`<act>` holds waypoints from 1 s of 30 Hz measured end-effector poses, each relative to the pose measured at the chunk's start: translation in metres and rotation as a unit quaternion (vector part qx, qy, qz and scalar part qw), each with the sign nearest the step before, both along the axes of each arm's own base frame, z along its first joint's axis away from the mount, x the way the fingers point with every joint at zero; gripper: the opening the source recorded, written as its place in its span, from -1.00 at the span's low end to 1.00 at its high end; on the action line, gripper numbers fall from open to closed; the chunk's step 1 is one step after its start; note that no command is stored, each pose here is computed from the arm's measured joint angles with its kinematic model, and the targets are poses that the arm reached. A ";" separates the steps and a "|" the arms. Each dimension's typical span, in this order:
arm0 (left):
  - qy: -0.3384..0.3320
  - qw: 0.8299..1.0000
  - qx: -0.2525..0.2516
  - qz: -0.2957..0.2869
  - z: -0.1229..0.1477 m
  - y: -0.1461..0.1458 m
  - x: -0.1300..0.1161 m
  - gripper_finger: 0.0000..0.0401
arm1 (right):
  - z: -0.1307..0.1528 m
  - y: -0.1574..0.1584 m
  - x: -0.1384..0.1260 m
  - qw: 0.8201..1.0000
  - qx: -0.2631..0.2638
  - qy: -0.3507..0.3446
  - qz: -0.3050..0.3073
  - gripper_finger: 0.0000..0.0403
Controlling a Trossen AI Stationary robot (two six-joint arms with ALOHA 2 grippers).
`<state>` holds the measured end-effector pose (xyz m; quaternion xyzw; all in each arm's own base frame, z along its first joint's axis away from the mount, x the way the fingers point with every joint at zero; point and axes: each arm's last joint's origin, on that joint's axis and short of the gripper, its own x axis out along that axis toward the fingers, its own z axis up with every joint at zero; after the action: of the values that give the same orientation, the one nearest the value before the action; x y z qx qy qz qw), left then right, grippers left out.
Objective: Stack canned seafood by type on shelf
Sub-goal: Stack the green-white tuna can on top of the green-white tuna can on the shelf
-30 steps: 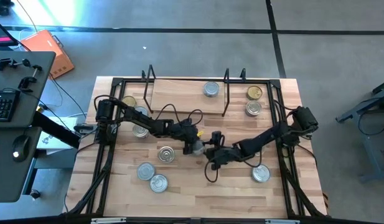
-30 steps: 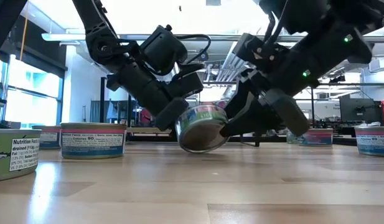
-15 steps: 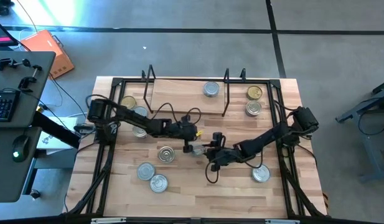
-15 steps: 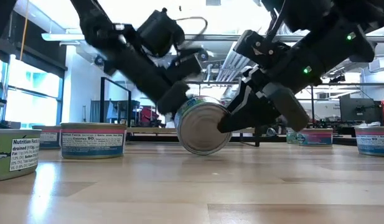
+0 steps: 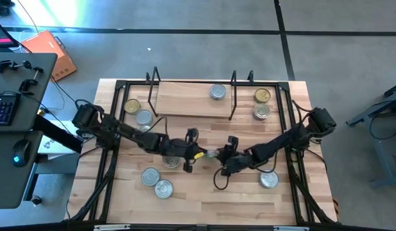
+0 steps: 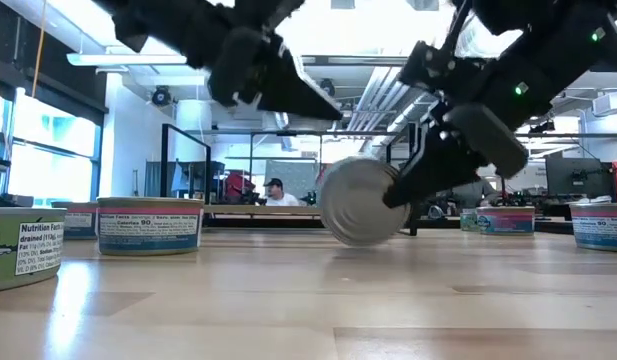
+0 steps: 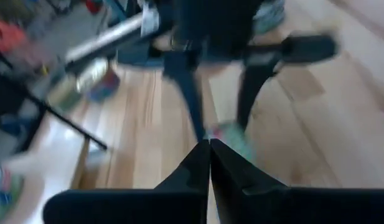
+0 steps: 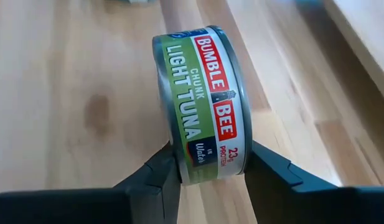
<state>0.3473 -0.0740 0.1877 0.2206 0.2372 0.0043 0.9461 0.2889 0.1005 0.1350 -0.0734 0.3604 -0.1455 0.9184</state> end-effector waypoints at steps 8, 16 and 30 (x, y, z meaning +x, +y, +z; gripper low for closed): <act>0.002 1.000 -0.005 0.000 -0.002 0.001 0.001 -0.26 | 0.000 -0.002 0.001 1.000 0.002 0.001 -0.005 -0.36; 0.038 0.998 -0.056 0.017 -0.008 0.019 0.001 0.46 | 0.001 -0.002 0.002 1.000 0.005 -0.006 -0.006 -0.36; 0.084 0.996 -0.013 0.031 -0.045 0.018 0.008 0.33 | 0.002 -0.009 0.006 1.000 0.011 -0.020 -0.017 -0.35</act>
<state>0.3554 -0.0562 0.1423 0.2000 0.3230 0.0121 0.9250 0.2950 0.0916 0.1374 -0.0541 0.3449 -0.1581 0.9236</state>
